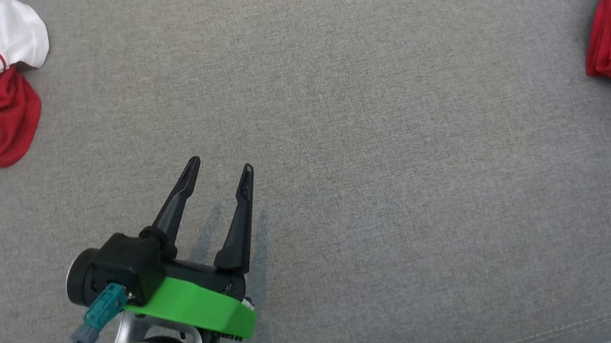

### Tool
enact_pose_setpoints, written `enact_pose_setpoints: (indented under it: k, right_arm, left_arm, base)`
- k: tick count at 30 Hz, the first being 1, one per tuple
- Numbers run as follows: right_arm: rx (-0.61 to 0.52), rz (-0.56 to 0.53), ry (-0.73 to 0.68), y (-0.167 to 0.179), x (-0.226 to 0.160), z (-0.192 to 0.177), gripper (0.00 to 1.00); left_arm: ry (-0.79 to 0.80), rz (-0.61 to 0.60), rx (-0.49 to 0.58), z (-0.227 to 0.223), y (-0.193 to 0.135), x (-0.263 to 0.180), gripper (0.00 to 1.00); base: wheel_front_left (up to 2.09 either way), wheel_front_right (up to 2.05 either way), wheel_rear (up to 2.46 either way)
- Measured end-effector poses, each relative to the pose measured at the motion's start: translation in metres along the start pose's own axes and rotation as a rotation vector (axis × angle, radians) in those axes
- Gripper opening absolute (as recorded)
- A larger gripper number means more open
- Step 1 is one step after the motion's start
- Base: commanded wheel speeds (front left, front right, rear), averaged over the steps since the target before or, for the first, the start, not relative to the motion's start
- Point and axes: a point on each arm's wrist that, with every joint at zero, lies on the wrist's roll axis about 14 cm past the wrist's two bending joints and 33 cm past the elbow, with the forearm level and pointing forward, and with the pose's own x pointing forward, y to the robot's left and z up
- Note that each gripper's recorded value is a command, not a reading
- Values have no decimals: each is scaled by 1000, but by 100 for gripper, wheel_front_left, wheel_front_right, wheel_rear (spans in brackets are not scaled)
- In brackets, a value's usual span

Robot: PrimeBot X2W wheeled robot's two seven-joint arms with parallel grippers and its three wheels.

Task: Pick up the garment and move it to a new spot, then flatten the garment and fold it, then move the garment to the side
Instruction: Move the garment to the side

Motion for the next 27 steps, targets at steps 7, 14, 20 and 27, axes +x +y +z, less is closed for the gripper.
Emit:
enact_pose_setpoints:
  k: [7, 14, 20, 27]
  right_arm:
    - [-92, -102, -17, -31, -4, 1, 100]
    - [-114, -96, -27, -24, -1, 2, 100]
    - [-112, -76, -32, -12, -1, 1, 100]
    - [-105, -21, -226, 7, -6, 61, 100]
  left_arm:
    - [3, 7, 4, 0, 1, 0, 100]
    - [-2, 13, 2, 2, 2, 0, 100]
    - [-17, 25, 4, 6, 3, -1, 100]
    - [-67, 36, -10, 17, 2, -2, 100]
  base:
    - [0, 0, 0]
    - [0, 0, 0]
    - [0, 0, 0]
    - [0, 0, 0]
